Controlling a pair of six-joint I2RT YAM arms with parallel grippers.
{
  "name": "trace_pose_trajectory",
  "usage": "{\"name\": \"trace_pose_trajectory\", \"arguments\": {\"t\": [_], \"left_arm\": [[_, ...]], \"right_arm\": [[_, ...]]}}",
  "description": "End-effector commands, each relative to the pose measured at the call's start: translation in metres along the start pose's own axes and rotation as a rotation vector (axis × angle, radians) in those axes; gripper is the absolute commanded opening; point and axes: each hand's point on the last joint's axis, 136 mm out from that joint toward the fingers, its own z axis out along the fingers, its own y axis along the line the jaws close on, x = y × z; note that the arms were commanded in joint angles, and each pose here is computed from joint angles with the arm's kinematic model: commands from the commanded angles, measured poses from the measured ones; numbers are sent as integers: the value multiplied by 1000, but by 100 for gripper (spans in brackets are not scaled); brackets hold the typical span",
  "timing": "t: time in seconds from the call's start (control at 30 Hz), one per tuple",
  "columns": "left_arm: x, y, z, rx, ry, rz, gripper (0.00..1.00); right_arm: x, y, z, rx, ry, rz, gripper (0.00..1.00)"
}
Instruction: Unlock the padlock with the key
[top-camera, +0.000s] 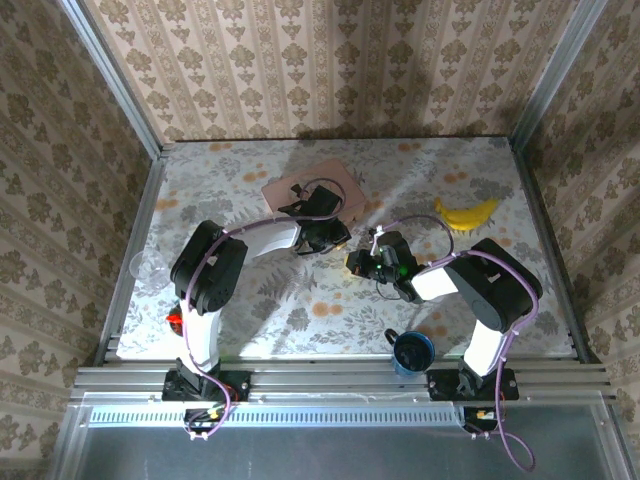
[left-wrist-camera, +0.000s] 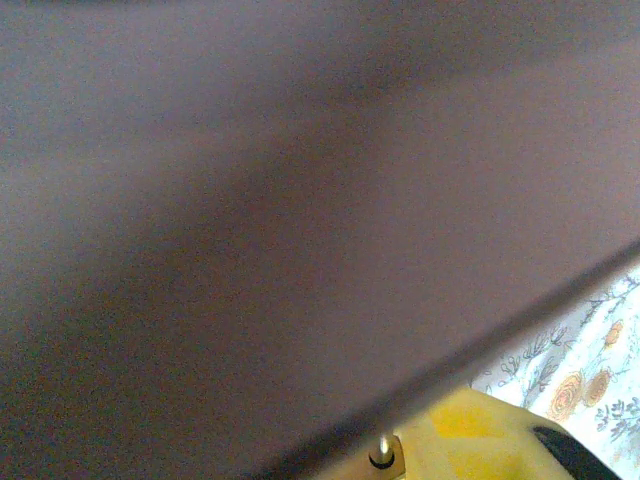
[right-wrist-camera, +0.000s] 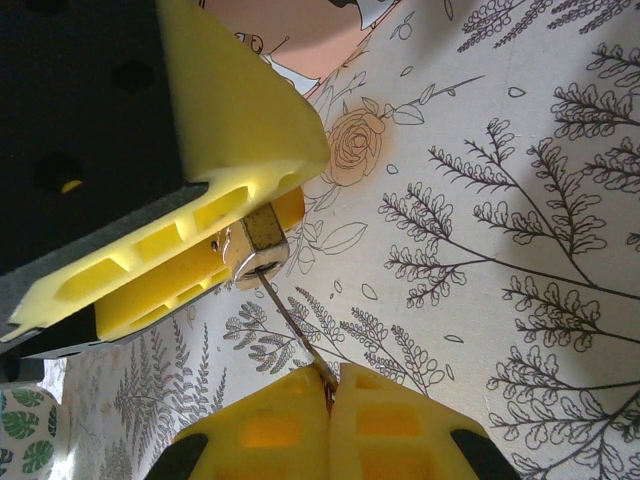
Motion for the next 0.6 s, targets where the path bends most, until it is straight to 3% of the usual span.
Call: {"name": "trace_pose_trajectory", "arguments": {"t": [0.0, 0.57], "left_arm": [[26, 2, 5, 15, 111, -31, 0], [26, 0, 4, 21, 115, -29, 0]], "right_arm": [[-14, 12, 4, -21, -39, -18, 0], [-20, 10, 5, -35, -54, -14, 0]]}}
